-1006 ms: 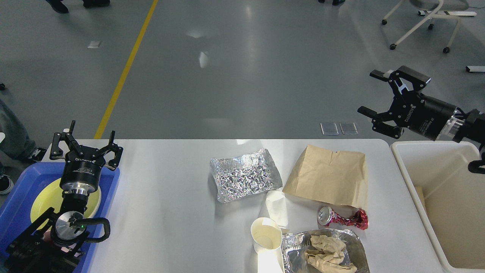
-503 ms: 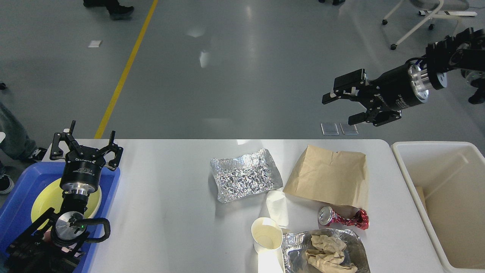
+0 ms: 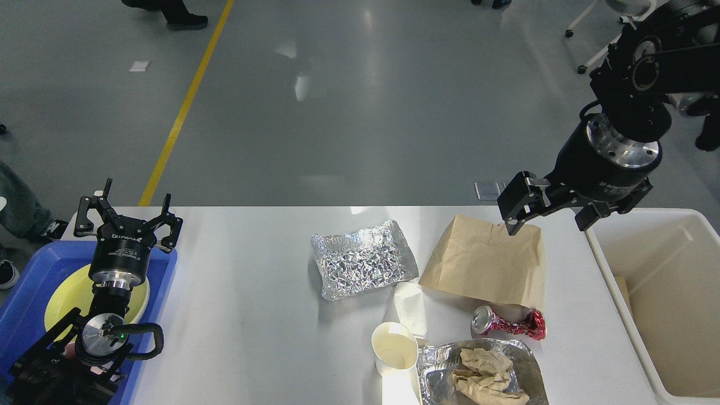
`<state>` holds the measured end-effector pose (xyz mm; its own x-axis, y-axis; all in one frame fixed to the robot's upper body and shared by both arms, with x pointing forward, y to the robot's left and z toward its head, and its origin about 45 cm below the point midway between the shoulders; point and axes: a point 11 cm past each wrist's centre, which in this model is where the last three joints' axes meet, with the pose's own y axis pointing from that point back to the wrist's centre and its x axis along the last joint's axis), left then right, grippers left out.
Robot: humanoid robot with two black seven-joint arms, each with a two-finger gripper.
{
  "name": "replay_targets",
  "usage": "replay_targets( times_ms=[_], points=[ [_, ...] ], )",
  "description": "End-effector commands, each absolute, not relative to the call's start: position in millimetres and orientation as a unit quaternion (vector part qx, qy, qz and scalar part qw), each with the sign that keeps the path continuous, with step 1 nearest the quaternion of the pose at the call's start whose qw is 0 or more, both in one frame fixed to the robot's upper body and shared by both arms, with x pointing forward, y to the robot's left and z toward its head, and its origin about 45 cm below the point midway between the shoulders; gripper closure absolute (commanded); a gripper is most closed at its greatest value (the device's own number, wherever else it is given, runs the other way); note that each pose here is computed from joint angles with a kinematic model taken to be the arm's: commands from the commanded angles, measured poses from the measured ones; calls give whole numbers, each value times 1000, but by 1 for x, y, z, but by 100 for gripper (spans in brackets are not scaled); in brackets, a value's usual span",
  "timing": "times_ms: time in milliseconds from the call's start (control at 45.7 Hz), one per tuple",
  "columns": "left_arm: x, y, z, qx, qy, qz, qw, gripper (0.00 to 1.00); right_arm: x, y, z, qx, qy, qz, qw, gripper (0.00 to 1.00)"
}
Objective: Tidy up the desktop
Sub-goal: 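Move the right gripper down to the brown paper bag edge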
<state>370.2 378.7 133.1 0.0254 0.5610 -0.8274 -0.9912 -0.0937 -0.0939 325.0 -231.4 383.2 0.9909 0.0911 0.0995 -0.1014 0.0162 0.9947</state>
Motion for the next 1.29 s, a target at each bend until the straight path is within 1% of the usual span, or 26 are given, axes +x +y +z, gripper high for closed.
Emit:
replay_targets(
  times_ms=[0, 568, 721, 853, 896, 1093, 1115, 1137, 1268],
  points=[
    [370, 379, 133, -376, 287, 636, 610, 3, 314, -230, 382, 701, 6, 63, 710, 0],
    [371, 379, 134, -376, 285, 637, 609, 3, 320, -236, 381, 713, -21, 65, 698, 0],
    [371, 379, 134, -376, 286, 636, 610, 3, 315, -241, 358, 707, 2, 43, 706, 0],
    [371, 379, 134, -376, 286, 636, 610, 3, 318, -247, 349, 702, -3, 48, 710, 0],
    [370, 379, 133, -376, 286, 637, 609, 3, 325, -254, 343, 701, -18, 54, 710, 0],
    [370, 379, 133, -376, 286, 637, 609, 3, 351, -288, 287, 698, -117, 70, 703, 0],
    [370, 379, 133, -376, 286, 637, 609, 3, 362, -300, 269, 697, -145, 77, 698, 0],
    [370, 379, 133, -376, 286, 637, 609, 3, 365, -304, 261, 699, -152, 77, 695, 0],
    [370, 379, 133, -376, 286, 637, 609, 3, 390, -329, 221, 726, -172, 96, 659, 0]
  ],
)
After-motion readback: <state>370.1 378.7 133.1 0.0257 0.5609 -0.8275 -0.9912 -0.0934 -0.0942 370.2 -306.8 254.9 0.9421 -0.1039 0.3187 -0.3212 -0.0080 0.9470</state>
